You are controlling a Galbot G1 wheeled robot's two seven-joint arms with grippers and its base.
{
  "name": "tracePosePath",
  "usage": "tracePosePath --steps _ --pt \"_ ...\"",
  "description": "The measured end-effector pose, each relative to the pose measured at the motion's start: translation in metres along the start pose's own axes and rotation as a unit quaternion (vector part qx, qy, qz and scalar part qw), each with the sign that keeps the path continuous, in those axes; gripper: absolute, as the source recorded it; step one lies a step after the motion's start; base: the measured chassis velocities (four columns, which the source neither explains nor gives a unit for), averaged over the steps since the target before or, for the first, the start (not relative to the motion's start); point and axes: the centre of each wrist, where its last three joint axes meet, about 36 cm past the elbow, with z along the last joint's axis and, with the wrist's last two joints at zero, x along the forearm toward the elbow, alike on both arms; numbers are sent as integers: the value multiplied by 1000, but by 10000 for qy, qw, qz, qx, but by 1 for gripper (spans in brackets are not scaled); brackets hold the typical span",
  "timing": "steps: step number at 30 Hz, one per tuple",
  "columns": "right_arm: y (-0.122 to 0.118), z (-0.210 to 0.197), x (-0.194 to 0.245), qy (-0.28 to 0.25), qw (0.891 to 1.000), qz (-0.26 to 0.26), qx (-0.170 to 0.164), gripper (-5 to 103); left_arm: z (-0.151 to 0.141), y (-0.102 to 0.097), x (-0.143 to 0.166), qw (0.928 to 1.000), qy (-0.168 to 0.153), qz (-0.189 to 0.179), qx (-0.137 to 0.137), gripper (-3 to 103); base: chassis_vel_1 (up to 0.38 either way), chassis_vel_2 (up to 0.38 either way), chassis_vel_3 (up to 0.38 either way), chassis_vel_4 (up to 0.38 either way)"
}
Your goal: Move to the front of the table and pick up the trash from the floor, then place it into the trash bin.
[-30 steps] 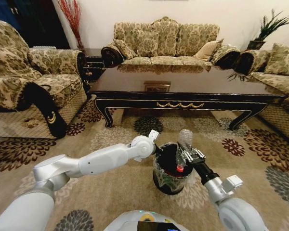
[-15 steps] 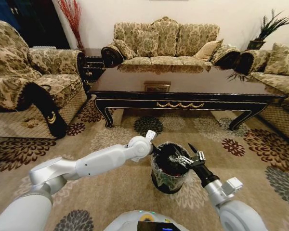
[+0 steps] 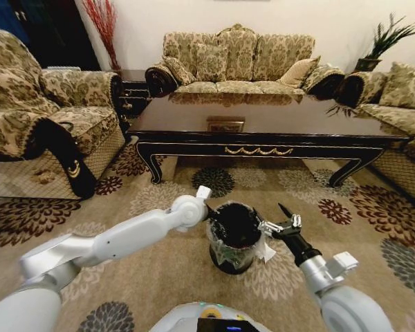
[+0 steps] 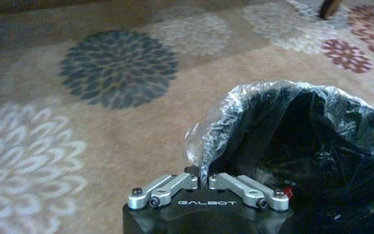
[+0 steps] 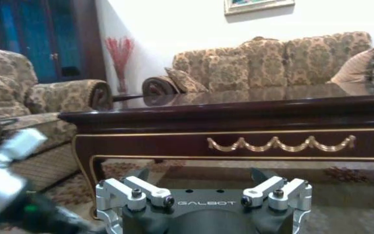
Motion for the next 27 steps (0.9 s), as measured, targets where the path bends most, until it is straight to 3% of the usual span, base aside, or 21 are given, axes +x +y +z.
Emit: tracePosePath --steps 6,9,13,17,27 --pt "-30 12 -20 134 9996 261 9 100 38 51 18 9983 85 -409 403 3 0 0 0 0" --pt "-39 20 -24 290 9989 372 -79 100 50 66 25 9973 101 -494 535 3 0 0 0 0" --pt "-49 36 -29 521 9973 498 -105 100 60 85 35 9957 33 -628 684 3 0 0 0 0" --pt "-64 73 -40 857 9945 604 31 100 77 119 54 9910 -127 -916 967 3 0 0 0 0" --pt "-86 147 -48 1534 9848 799 180 100 83 132 64 9892 -157 -1013 1050 3 0 0 0 0"
